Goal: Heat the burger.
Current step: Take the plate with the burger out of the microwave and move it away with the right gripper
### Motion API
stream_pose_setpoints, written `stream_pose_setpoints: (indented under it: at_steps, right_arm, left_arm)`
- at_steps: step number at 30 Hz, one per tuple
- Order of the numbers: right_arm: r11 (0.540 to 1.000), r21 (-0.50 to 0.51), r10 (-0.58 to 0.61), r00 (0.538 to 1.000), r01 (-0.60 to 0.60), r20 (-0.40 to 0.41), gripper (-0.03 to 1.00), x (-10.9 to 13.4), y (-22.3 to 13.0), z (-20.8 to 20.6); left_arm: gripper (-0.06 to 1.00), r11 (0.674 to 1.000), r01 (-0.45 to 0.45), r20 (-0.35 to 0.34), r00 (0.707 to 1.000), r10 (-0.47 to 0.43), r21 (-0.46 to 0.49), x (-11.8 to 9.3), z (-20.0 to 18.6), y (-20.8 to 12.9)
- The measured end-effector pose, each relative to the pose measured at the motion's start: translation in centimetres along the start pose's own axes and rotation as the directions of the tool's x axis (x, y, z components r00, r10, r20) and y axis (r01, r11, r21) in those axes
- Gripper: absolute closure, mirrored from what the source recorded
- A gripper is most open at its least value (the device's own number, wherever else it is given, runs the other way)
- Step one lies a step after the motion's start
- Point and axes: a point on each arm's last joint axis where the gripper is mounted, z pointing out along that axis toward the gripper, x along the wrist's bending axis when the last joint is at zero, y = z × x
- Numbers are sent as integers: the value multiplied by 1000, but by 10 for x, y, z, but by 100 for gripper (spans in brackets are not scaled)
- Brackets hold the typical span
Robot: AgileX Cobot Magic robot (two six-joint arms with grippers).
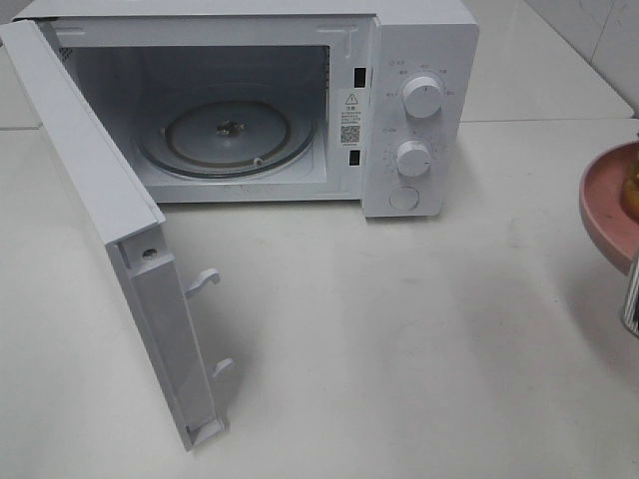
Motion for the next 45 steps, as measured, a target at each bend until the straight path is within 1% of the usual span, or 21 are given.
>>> stream_pose_setpoints:
  at_steps: [1,2,4,7,9,10,12,13,15,18,20,22,23,28,29,31,32,33,35,38,45]
  right_arm:
    - [998,24,51,999,-52,10,89,-1,-2,0]
    - [998,24,51,999,-52,10,89,-1,-2,0]
    - [990,58,128,991,-130,33,89,-2,-6,0]
    - [986,66,153,987,-156,40,89,-3,-7,0]
    - [961,90,257,965,-262,60,89,-3,-9,0]
    - [961,90,257,965,-262,60,89,-3,-9,0]
    - [936,123,323,943,-331,78,89,-3,-10,2]
    - [936,123,323,943,-331,78,89,-3,-10,2]
    - [906,175,373,923,-385,97,89,-2,-8,7]
    - [894,186,395,913,-408,105,89,-2,-7,8]
    - [851,203,464,875,-484,141,89,-6,5,14]
    - [844,208,472,869,-494,149,89,-7,8,16]
    - [829,213,489,855,-517,172,89,-10,16,21]
    - [795,239,525,829,-558,193,89,-9,27,32]
    - [773,260,541,816,-578,204,89,-6,32,39]
    - [761,270,551,807,-590,212,89,-5,33,43]
    - [732,289,572,787,-617,230,89,-2,36,50]
    - [732,289,572,787,-617,230,89,-2,36,50]
    - [696,310,596,761,-648,256,89,3,39,59]
    - [680,316,608,750,-662,261,89,8,42,69]
    - [672,297,625,734,-679,266,89,11,48,87]
  left_arm:
    - [-5,1000,0,0,1000,0,0,0,0,0]
    - [-5,1000,0,0,1000,0,0,0,0,0]
    - [-5,1000,0,0,1000,0,0,0,0,0]
    - [-5,1000,0,0,1000,0,0,0,0,0]
    - [-5,1000,0,0,1000,0,0,0,0,0]
    - [-5,1000,0,0,1000,0,0,0,0,0]
    - [-5,1000,0,0,1000,0,0,0,0,0]
    - [-5,1000,0,0,1000,0,0,0,0,0]
    - [-5,1000,0,0,1000,0,0,0,0,0]
    - [-5,1000,0,0,1000,0,0,0,0,0]
    - [-5,1000,0,0,1000,0,0,0,0,0]
    - [-5,1000,0,0,1000,0,0,0,0,0]
    - [-5,1000,0,0,1000,0,0,0,0,0]
    - [-5,1000,0,0,1000,0,0,0,0,0]
    - [-5,1000,0,0,1000,0,0,0,0,0]
    - [-5,1000,0,0,1000,0,0,0,0,0]
    - [-5,1000,0,0,1000,0,0,0,0,0]
    - [-5,1000,0,0,1000,0,0,0,0,0]
    - [-5,1000,0,0,1000,0,0,0,0,0]
    - [-5,1000,0,0,1000,0,0,0,0,0]
    - [-5,1000,0,0,1000,0,0,0,0,0]
